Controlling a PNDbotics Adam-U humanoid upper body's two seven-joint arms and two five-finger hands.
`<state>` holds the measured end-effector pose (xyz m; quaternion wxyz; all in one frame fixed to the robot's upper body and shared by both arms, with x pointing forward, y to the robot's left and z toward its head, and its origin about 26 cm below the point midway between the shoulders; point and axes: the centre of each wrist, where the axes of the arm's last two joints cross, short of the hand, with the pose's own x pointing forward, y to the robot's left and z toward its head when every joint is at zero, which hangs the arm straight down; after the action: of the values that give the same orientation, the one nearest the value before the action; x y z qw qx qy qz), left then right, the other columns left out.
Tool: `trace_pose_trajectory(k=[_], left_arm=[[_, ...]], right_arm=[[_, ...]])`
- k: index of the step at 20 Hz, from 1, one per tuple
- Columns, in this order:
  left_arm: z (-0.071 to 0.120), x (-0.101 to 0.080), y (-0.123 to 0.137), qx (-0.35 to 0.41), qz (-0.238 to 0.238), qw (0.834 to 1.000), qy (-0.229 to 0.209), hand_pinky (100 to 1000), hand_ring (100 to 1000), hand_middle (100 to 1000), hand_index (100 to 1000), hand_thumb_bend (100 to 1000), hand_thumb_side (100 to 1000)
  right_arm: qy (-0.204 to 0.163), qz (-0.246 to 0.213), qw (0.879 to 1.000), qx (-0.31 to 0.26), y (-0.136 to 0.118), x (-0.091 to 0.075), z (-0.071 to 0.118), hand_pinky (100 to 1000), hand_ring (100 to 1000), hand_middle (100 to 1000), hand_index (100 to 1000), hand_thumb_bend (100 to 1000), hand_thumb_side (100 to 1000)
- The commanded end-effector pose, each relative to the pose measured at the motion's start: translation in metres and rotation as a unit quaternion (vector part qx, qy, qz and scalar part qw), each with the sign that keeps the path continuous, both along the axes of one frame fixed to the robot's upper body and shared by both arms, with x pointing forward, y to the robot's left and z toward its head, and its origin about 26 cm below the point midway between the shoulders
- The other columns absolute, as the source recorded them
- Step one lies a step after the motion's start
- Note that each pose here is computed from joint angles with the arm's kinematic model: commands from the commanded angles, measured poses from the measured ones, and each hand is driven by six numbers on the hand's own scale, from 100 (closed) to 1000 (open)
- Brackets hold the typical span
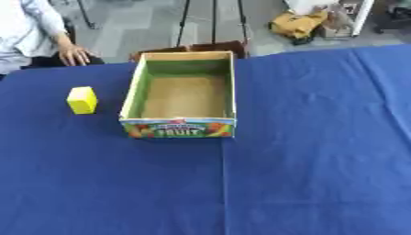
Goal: Pick up objects on the table and place them in the box.
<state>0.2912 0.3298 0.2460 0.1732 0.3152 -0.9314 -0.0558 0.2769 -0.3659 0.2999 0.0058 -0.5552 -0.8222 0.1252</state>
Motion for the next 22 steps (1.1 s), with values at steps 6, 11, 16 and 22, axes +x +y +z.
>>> trace_pose_trajectory(k=[6,11,16,22], left_arm=[[0.042,-0.005,0.006,0.093,0.059,0.994,0.027,728,887,912,1000,333,1000],[0.063,-0.005,0.01,0.162,0.118,0.977,0.076,759,914,931,1000,343,1000],[0.088,0.003,0.014,0.247,0.155,0.949,0.12,803,948,956,1000,329,1000],[0.113,0.019,0.018,0.353,0.16,0.899,0.201,834,973,969,1000,344,1000]], right_arm=[[-0.014,0.006,1.0,-0.011,0.002,-0.004,0.011,600,637,690,792,100,793],[-0.015,0.008,1.0,-0.012,0.003,-0.003,0.011,599,638,692,791,100,794],[-0.009,0.011,1.0,-0.014,0.004,-0.003,0.01,600,637,690,790,100,796],[-0.003,0.014,1.0,-0.016,0.005,-0.002,0.01,600,636,689,790,100,797]])
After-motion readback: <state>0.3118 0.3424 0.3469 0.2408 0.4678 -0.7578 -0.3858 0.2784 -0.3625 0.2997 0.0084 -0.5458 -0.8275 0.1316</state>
